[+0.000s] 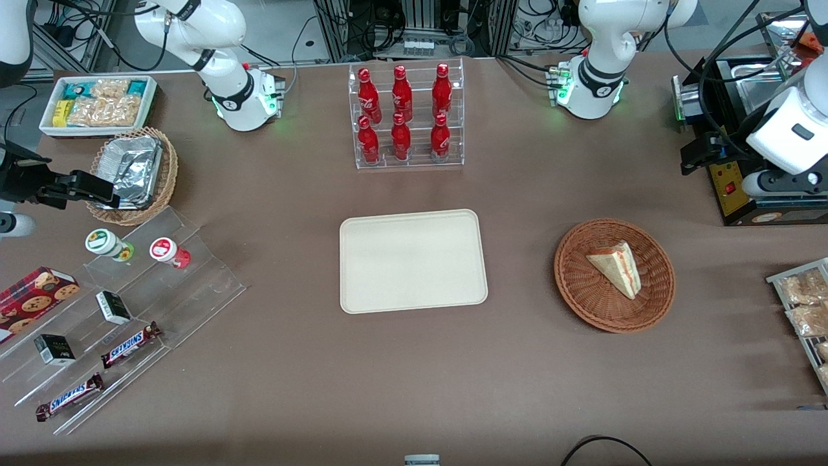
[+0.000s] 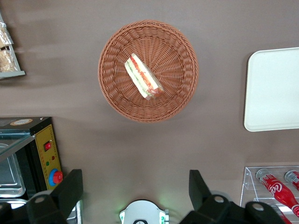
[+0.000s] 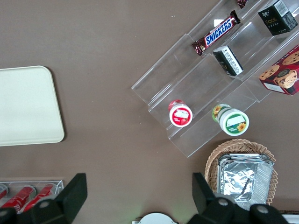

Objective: Place sandwich from basket to tray
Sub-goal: 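Move the left gripper over the wicker basket holding the sandwich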

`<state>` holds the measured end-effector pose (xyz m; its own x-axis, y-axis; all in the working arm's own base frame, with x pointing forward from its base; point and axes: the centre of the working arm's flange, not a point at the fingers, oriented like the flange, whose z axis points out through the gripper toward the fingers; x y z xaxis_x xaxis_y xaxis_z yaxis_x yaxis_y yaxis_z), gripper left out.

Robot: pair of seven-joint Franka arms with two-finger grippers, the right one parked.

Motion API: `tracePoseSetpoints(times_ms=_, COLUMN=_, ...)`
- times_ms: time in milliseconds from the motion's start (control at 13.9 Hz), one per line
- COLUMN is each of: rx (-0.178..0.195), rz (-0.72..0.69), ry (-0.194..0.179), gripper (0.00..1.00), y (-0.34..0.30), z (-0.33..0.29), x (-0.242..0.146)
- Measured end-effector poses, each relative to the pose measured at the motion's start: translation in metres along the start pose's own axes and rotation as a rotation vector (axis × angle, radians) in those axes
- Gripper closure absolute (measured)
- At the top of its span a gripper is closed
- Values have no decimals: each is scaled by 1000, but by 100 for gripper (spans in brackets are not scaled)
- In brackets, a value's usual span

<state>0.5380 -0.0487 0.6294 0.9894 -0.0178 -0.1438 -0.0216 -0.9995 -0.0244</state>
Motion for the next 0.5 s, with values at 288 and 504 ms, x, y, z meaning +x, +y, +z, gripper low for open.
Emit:
tracePoseSetpoints(times_ms=288, rx=-9, rz=3, ry=-10, gripper=0, y=2, z=5, x=1)
tracePoseSetpoints(times_ms=504, rx=-8, rz=4, ry=-21, gripper=0, y=3, z=32, x=14)
